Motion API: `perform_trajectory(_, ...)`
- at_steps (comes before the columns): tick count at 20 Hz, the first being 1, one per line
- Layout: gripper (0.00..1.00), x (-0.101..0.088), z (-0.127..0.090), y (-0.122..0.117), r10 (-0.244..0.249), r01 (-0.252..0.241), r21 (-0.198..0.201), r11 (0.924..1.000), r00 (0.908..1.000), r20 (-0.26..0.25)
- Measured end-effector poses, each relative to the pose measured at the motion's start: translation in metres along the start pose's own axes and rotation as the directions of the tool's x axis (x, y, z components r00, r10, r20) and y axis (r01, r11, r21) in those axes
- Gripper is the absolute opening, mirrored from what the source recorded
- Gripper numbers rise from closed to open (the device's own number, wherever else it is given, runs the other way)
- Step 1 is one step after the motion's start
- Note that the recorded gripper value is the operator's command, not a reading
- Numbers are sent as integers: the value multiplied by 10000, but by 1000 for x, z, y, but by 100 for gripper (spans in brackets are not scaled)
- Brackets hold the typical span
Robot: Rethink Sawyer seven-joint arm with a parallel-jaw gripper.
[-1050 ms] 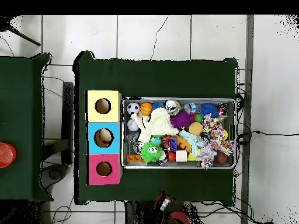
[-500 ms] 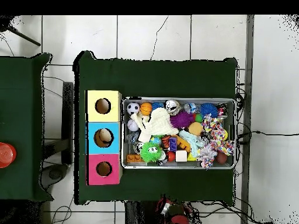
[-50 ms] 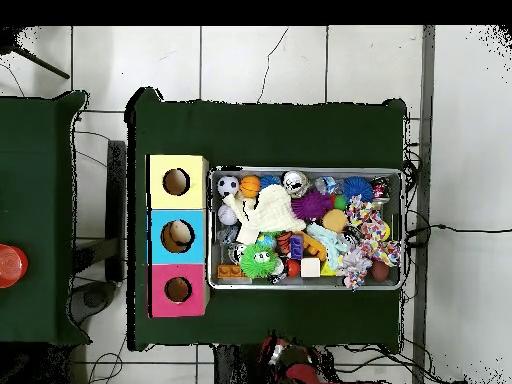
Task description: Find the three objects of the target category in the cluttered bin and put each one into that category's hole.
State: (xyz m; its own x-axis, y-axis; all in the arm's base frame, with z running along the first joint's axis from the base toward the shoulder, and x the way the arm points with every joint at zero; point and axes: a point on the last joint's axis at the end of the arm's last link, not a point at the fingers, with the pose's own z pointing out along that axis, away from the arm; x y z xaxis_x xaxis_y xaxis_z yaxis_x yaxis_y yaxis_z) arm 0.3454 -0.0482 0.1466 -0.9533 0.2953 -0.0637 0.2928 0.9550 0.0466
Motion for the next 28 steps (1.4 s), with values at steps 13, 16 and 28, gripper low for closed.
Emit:
perform_trajectory(13,100,-29,32,26,-1982,1944,-770,9779,9791,-454)
perform_trajectory(16,100,-37,40,30,-2356,2300,-985,9682,9706,-494)
perform_trajectory(28,100,-69,58,36,-3258,3104,-1668,9359,9425,-742)
